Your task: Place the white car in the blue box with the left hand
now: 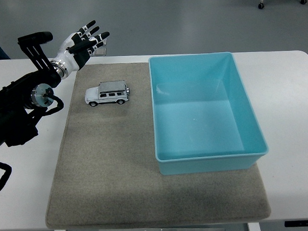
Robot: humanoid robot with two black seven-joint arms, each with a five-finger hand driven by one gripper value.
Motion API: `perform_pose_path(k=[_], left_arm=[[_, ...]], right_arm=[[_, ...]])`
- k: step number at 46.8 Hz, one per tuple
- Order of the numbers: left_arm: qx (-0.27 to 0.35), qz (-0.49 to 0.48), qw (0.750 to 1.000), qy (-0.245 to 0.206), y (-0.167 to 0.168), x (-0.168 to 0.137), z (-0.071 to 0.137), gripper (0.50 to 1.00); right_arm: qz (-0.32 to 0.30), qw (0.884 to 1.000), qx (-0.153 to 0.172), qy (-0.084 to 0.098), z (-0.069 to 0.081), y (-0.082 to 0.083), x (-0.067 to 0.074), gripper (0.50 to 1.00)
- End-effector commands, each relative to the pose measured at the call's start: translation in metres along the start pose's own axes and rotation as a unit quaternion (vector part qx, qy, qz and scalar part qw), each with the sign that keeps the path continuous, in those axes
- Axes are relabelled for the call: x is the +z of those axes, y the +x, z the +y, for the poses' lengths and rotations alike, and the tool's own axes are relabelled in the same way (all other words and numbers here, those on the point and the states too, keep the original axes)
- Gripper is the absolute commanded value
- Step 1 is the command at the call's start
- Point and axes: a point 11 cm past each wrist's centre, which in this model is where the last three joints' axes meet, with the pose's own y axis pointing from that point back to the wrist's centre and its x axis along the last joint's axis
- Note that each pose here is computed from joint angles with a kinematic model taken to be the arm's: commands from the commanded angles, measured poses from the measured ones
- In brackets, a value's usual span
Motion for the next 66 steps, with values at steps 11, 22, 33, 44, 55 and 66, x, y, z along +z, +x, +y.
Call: perform_pose_path(k=[11,22,33,44,55,66], left_arm=[[-0.046,-0.173,0.983,0.037,-0.01,0.013,-0.005,0.996],[-0.101,-0.32,0.94,0.065,-0.024,0.029,-0.003,0.996],[-0.17,-0.388,0.9,0.099,-0.037,0.046,0.002,0.996],[-0.233,-0.506,0.818,0.144,-0.052,0.041,0.011,0.996],[-0.297,-0.596,0.728,0.165,-0.075,0.026,0.025,0.996],[-0.268,-0.65,0.681,0.203,-0.064,0.021,0.024,0.996]], right_arm=[[0.0,1.0,0.0,0.0,0.0,0.0,0.0,0.936],[0.0,1.0,0.0,0.0,0.0,0.0,0.0,0.936],[0.0,1.0,0.0,0.0,0.0,0.0,0.0,0.936],[0.0,1.0,0.0,0.0,0.0,0.0,0.0,0.936],[0.0,1.0,0.0,0.0,0.0,0.0,0.0,0.936],[0.0,1.0,0.0,0.0,0.0,0.0,0.0,0.936]])
